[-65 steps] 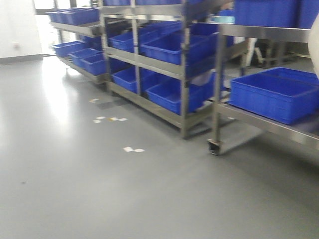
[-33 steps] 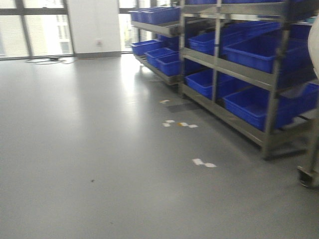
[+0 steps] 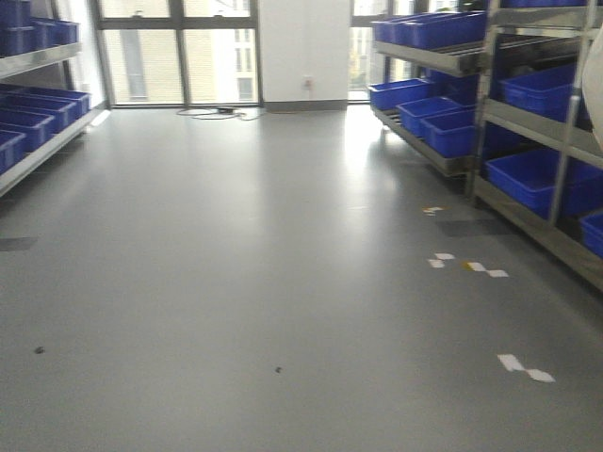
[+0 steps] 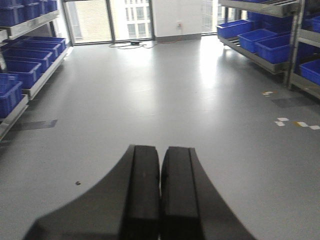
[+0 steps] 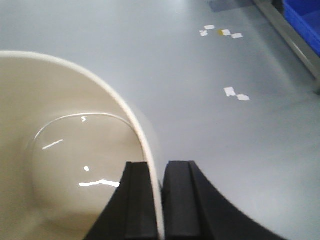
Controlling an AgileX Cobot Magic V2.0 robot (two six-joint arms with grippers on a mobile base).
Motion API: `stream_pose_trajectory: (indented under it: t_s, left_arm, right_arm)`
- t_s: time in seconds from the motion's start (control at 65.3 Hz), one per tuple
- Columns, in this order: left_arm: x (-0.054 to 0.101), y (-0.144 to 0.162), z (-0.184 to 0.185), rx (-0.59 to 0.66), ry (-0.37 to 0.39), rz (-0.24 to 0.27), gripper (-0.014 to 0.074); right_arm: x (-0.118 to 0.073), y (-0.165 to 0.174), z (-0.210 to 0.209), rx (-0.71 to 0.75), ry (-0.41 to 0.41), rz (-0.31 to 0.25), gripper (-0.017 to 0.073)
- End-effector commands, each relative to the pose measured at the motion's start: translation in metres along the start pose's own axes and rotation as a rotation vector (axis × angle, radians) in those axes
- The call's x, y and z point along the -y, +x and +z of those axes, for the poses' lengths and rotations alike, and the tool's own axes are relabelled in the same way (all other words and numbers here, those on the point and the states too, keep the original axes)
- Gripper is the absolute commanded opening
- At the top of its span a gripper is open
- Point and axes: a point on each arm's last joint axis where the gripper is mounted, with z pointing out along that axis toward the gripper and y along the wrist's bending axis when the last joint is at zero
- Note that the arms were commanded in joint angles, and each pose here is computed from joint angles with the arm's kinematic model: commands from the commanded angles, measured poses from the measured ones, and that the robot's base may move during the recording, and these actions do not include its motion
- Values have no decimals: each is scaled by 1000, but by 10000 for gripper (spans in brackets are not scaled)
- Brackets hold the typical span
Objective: Move white bin to right shelf second layer
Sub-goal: 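Turn and drive the base toward the blue-bin roller shelf rack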
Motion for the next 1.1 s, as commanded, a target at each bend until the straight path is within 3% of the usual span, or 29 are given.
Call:
stream_pose_trajectory:
  t_s: [0.0, 1.088]
  left_arm:
    - [0, 4, 1, 63, 1, -5, 85]
    - [0, 4, 1, 63, 1, -5, 85]
  right_arm:
    - [-2, -16, -6, 120, -13, -2, 48]
    - [-2, -16, -6, 120, -13, -2, 48]
